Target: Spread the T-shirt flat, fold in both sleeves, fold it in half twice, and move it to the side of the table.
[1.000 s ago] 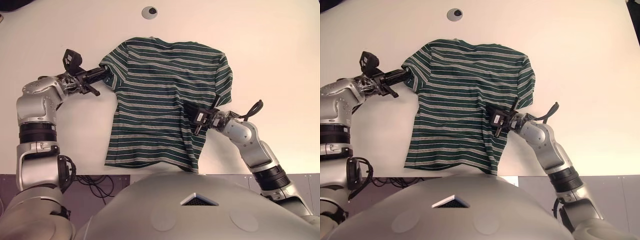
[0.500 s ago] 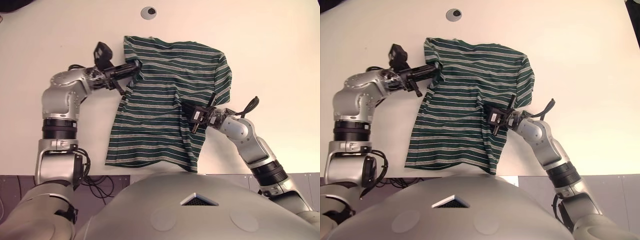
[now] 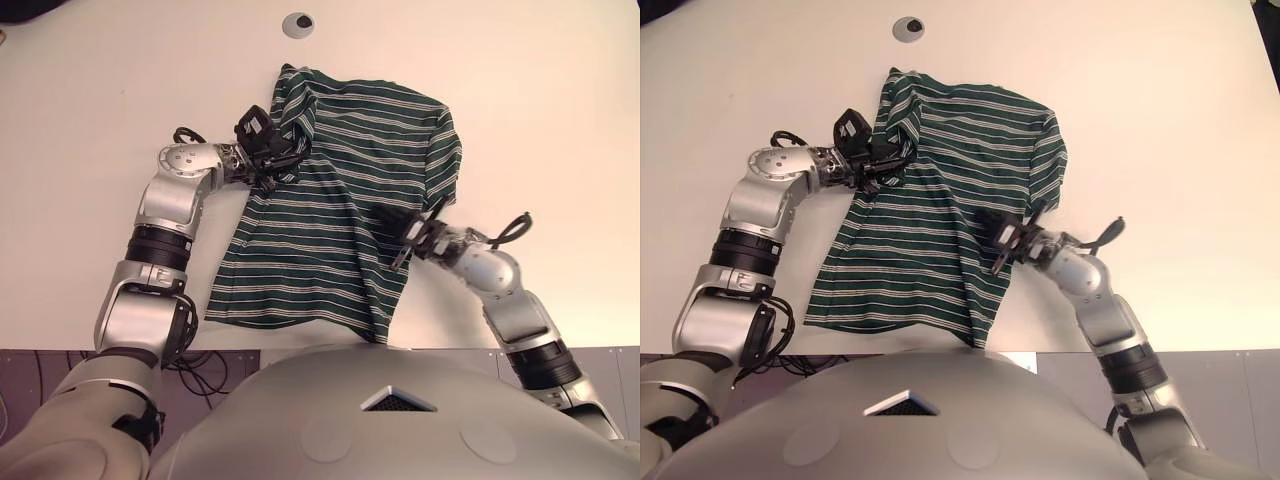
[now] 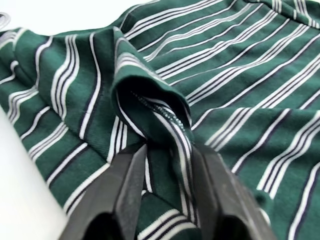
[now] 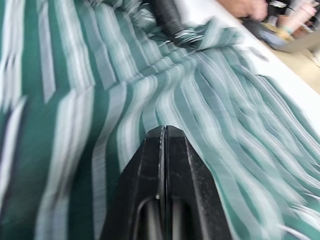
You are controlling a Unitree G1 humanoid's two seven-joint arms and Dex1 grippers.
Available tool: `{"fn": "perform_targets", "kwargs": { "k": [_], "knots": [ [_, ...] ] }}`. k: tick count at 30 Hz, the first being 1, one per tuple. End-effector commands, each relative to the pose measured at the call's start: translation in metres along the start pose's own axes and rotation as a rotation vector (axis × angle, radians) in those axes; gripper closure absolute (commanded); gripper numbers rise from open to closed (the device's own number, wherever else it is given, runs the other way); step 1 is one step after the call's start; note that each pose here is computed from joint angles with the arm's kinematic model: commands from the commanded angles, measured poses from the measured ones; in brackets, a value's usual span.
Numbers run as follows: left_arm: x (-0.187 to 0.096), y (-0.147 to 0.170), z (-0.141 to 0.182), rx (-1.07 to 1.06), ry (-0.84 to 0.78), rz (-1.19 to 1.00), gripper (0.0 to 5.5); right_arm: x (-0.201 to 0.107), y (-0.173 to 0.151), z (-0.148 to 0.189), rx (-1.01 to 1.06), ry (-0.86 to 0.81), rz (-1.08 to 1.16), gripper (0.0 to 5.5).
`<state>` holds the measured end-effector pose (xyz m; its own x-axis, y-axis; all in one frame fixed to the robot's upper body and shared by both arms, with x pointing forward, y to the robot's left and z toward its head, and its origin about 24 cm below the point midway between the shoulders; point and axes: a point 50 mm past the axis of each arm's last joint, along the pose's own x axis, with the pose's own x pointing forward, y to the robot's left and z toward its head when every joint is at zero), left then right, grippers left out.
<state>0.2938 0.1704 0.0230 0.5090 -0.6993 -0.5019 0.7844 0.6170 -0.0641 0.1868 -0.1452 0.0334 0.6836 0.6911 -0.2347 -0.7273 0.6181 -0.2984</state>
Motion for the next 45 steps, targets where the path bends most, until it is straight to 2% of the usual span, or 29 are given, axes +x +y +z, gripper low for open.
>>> {"fn": "perform_targets", "kwargs": {
  "k": [1,4,9,13,15,20,23,24,27,30,35,41,45],
  "knots": [
    [-0.008,-0.013,-0.011,-0.082,-0.029,-0.05,3.9,-0.017,-0.033,0.013,0.268,-0.099,-0.173,5.5],
    [-0.02,-0.021,-0.004,-0.116,-0.113,-0.059,3.87,-0.039,-0.058,-0.002,0.475,-0.007,-0.326,4.94],
    [-0.043,-0.024,0.008,-0.081,-0.197,-0.024,3.87,-0.066,-0.08,-0.028,0.586,0.175,-0.489,4.09],
    [-0.06,-0.023,0.015,-0.022,-0.246,0.006,3.87,-0.051,-0.088,-0.041,0.623,0.25,-0.463,3.41],
    [-0.07,-0.03,0.015,0.036,-0.245,-0.024,3.87,-0.041,-0.081,-0.045,0.671,0.284,-0.402,3.11],
    [-0.102,-0.05,-0.007,0.201,-0.131,-0.137,3.87,-0.03,-0.058,-0.044,0.955,0.236,-0.222,3.06],
    [-0.118,-0.064,-0.026,0.297,-0.014,-0.237,3.87,-0.027,-0.049,-0.042,1.001,0.232,-0.162,3.06],
    [-0.123,-0.066,-0.031,0.313,0.017,-0.262,4.07,-0.026,-0.046,-0.042,0.994,0.243,-0.148,3.03],
    [-0.13,-0.074,-0.043,0.328,0.08,-0.321,4.52,-0.022,-0.041,-0.047,0.952,0.288,-0.135,3.03],
    [-0.135,-0.082,-0.053,0.33,0.133,-0.366,4.93,-0.022,-0.044,-0.051,0.875,0.338,-0.18,3.55],
    [-0.133,-0.09,-0.066,0.312,0.187,-0.397,5.5,-0.025,-0.056,-0.053,0.822,0.33,-0.283,4.31],
    [-0.13,-0.099,-0.089,0.263,0.276,-0.464,5.5,-0.036,-0.073,-0.05,0.816,0.267,-0.363,5.38],
    [-0.123,-0.116,-0.097,0.213,0.261,-0.54,5.5,-0.039,-0.084,-0.051,0.795,0.26,-0.4,5.47]
  ]
}}
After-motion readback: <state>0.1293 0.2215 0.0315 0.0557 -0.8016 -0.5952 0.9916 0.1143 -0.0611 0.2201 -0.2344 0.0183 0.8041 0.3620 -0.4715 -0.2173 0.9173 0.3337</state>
